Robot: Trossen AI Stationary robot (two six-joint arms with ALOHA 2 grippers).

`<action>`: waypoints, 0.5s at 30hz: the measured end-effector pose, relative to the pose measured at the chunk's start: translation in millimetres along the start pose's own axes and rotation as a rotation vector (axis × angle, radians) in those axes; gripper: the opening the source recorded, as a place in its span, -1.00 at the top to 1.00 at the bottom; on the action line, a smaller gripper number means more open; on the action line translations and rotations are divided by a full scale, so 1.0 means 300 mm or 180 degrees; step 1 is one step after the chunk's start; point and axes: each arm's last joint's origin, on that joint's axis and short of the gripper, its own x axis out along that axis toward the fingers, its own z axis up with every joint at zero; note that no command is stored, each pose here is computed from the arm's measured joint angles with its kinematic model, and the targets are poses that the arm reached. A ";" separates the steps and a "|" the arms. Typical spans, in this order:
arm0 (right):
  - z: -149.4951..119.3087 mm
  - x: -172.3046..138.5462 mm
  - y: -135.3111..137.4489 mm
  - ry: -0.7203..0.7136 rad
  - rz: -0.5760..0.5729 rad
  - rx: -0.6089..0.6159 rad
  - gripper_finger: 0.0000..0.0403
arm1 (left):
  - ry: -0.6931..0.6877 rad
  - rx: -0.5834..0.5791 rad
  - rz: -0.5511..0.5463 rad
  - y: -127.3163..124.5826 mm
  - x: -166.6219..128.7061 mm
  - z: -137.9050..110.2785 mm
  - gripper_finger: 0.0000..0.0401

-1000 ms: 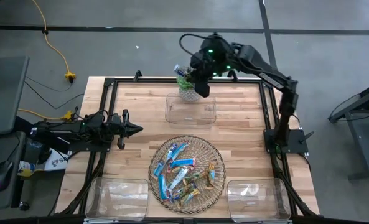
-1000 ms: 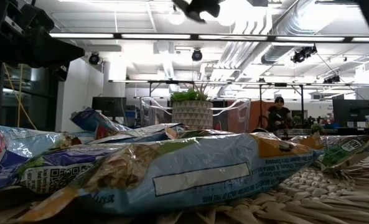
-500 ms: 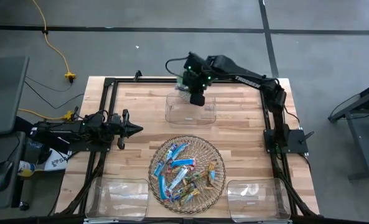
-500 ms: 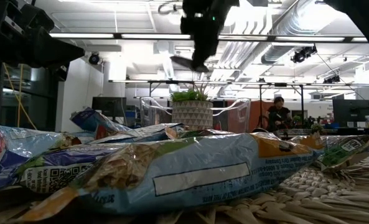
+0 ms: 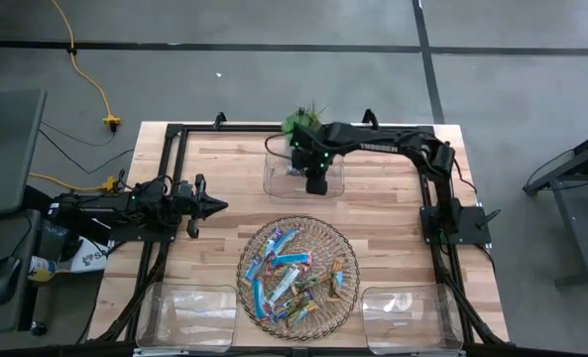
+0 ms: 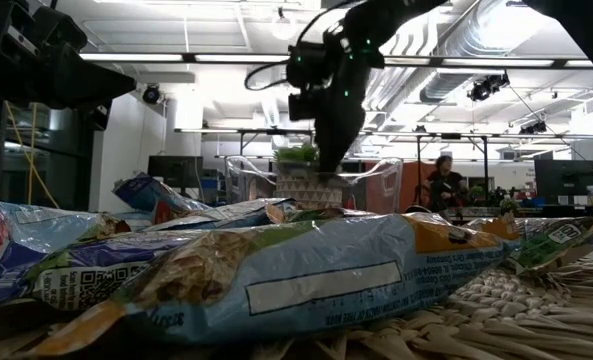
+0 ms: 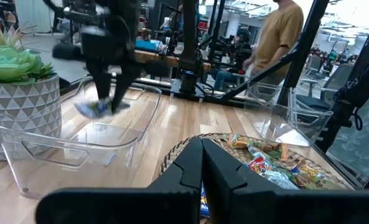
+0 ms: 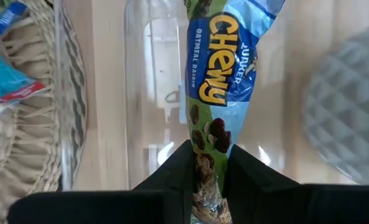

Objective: Pick and place Granola Bars by type
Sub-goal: Put the blue granola bar into the top transparent bin

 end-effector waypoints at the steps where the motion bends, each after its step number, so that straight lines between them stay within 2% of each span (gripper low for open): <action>1: -0.007 0.015 0.006 0.0014 0.0002 -0.0010 0.71 | 0.0001 -0.0001 -0.0001 0.000 0.000 0.000 1.00; 11: -0.051 0.106 0.052 0.0071 -0.0010 -0.0104 0.71 | 0.0001 0.0000 0.0001 0.000 0.000 0.000 1.00; 15: -0.063 0.122 0.056 0.0123 -0.0120 -0.0119 0.71 | -0.0001 0.0000 0.0001 0.000 0.000 0.000 1.00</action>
